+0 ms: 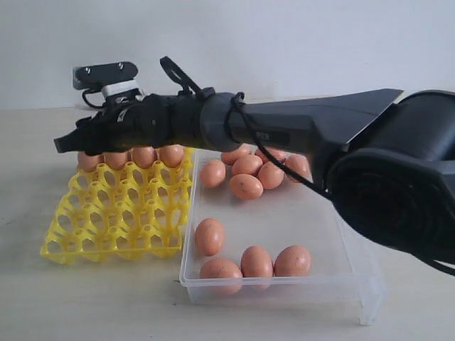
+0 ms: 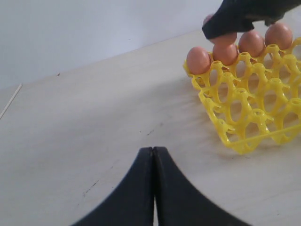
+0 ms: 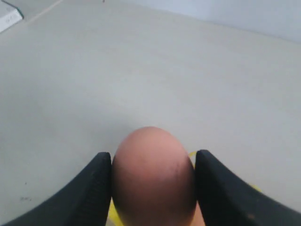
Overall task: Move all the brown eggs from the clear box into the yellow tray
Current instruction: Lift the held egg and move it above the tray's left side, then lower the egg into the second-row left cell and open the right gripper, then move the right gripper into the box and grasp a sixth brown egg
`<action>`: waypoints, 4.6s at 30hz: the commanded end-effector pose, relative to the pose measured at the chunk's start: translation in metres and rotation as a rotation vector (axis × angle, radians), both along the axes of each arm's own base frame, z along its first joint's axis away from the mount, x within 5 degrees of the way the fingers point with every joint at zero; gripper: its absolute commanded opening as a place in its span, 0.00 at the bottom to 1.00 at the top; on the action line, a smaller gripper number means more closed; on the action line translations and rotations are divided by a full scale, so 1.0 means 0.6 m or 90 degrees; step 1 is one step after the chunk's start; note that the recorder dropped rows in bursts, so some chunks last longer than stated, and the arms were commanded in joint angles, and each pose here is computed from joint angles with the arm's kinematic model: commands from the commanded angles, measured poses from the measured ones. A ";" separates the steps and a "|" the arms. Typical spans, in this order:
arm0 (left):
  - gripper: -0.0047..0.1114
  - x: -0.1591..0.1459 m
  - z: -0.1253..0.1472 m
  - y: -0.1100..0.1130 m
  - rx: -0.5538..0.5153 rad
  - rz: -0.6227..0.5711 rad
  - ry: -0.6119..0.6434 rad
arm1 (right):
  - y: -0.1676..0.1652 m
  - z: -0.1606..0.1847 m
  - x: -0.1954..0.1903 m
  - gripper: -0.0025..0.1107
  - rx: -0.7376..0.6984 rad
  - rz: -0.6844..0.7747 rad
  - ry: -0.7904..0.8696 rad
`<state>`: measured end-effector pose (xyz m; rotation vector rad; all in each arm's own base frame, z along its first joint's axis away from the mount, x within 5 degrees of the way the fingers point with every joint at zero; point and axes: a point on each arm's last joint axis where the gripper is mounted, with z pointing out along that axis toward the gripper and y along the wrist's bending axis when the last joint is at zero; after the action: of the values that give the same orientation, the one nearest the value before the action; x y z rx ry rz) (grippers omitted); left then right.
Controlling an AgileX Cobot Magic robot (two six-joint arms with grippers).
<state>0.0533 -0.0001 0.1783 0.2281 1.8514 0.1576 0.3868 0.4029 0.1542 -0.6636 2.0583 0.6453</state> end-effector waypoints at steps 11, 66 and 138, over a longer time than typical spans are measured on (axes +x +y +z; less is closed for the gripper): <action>0.04 0.000 0.004 0.000 -0.003 -0.001 -0.011 | 0.001 0.060 0.000 0.02 -0.155 0.138 -0.278; 0.04 0.000 0.004 0.000 -0.003 -0.001 -0.011 | 0.010 -0.112 0.008 0.12 0.202 0.123 -0.061; 0.04 0.000 0.004 0.000 -0.003 -0.001 -0.011 | -0.228 -0.003 -0.030 0.50 -0.627 0.085 0.134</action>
<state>0.0533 -0.0001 0.1783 0.2281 1.8514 0.1576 0.3641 0.2671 0.1496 -1.3204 2.5245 -0.2960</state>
